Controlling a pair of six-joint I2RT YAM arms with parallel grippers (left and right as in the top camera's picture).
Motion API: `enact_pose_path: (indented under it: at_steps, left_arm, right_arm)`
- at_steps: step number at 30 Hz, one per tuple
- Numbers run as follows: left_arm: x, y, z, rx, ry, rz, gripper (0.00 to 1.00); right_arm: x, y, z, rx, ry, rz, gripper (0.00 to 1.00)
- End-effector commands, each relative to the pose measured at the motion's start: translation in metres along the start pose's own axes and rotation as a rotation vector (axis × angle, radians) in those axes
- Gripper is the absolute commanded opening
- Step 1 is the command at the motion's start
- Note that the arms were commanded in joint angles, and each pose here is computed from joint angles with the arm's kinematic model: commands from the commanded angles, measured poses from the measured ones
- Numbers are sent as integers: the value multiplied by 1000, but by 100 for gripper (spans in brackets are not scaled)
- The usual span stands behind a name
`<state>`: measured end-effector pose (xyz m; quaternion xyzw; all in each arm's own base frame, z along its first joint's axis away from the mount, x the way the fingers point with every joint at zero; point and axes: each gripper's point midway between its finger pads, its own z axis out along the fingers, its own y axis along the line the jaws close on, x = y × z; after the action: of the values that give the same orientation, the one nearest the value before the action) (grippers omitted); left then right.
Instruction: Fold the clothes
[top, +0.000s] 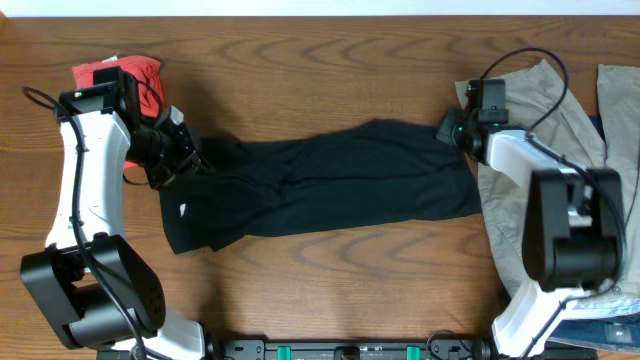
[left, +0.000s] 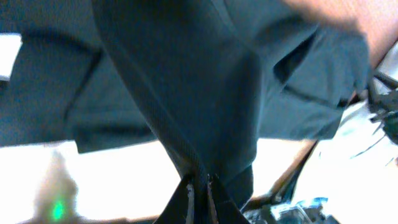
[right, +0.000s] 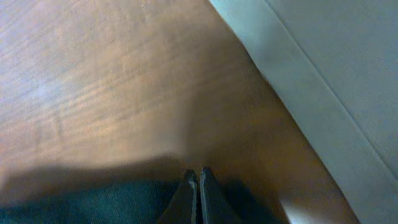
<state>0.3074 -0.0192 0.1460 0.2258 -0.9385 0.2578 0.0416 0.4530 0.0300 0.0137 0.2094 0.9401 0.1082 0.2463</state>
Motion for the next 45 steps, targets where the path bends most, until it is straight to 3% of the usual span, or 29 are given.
enact_pose_path:
  at_steps: [1, 12, 20, 23, 25, 31, 35, 37, 44, 45]
  left_arm:
    - [11, -1, -3, 11, 39, 69, 6]
    - [34, 12, -9, -19, 132, 61, 6]
    - [39, 22, -10, -72, 152, 48, 6]
    - [41, 27, -11, -102, 157, 49, 6]
    - [40, 36, -12, -154, 152, 45, 6]
    - [37, 37, -12, -164, 142, 43, 10]
    - [37, 37, -12, -163, 143, 43, 15]
    - [38, 37, -11, -163, 143, 40, 27]
    - [33, 34, -10, -158, 126, 45, 27]
    - [32, 34, -10, -157, 121, 47, 34]
  right_arm:
    - [-14, 6, -49, -10, -39, 9, 1]
    - [42, -78, -125, 439, 132, -9, 1]
    - [58, -88, -129, 486, 192, -21, 2]
    - [64, -91, -132, 501, 220, -25, 16]
    - [69, -93, -135, 511, 240, -27, 39]
    - [66, -91, -132, 487, 247, -87, 64]
    - [67, -72, -124, 367, 274, -160, 69]
    - [68, -68, -122, 339, 278, -171, 71]
    - [68, -68, -122, 337, 278, -170, 75]
    - [68, -68, -122, 337, 279, -174, 77]
